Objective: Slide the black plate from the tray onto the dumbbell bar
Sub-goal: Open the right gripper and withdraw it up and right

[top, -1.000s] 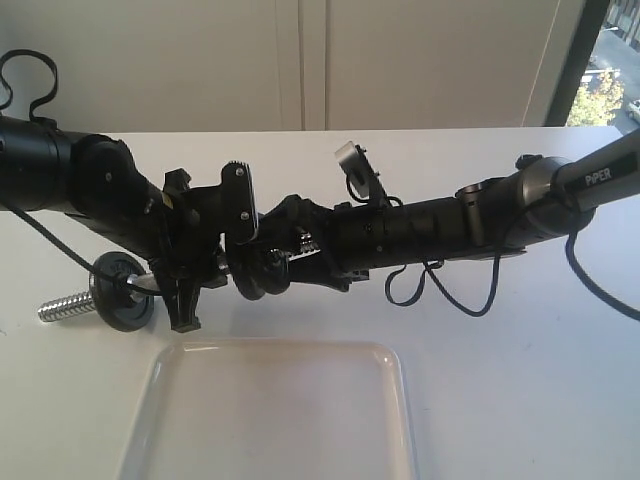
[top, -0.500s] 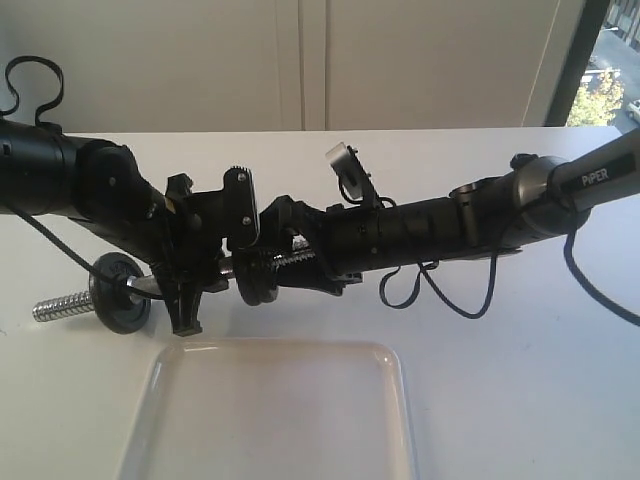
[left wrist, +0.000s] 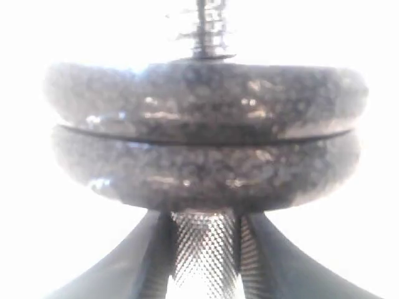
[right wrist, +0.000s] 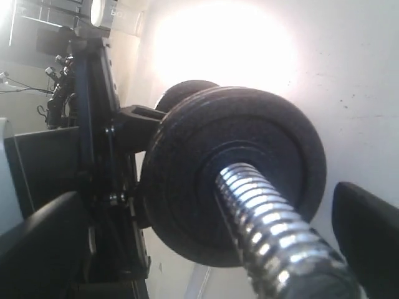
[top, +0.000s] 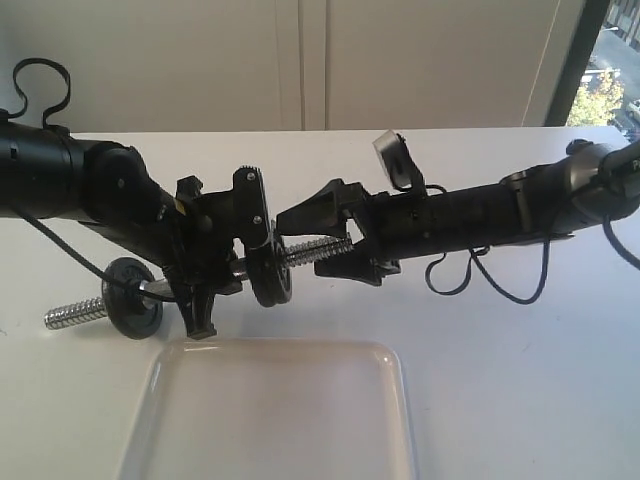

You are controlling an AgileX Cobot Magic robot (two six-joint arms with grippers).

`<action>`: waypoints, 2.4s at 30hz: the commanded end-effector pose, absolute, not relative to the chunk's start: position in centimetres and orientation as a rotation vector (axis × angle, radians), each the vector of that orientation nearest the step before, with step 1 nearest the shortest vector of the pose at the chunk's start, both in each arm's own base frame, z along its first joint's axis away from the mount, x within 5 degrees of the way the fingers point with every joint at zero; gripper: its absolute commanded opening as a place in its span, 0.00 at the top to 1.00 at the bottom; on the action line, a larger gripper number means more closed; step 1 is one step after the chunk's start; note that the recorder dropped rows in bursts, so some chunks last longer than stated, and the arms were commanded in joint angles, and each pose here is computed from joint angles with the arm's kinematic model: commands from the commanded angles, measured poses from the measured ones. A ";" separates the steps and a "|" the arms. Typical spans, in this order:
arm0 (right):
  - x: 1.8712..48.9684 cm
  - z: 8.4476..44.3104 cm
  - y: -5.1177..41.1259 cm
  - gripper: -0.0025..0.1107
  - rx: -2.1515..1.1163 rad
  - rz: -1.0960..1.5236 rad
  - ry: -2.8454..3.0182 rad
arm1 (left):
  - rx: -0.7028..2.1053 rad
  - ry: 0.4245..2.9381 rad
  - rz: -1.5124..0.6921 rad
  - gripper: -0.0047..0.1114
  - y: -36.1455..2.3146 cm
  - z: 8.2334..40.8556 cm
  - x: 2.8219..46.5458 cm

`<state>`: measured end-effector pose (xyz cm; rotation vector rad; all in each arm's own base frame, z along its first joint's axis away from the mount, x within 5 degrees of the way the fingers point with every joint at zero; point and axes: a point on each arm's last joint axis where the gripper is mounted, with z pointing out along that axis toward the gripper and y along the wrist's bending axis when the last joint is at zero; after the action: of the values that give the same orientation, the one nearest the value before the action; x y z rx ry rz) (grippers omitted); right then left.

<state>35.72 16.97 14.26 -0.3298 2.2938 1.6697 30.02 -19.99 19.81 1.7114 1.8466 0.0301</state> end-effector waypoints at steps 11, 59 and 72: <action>36.9 15.4 8.6 0.10 -0.302 1.580 2.325 | 1.547 1.740 0.068 0.96 -20.5 22.9 31.0; 23.3 33.6 7.5 0.98 -0.585 0.990 1.874 | 1.588 1.834 0.062 0.96 -20.3 19.2 32.2; 17.7 35.1 5.9 0.98 -0.501 0.632 1.768 | 1.594 1.839 0.058 0.95 -20.3 19.1 32.1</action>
<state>19.05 6.48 34.85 -0.5183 1.8004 0.7558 31.50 -20.06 17.19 1.6848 1.8900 0.0394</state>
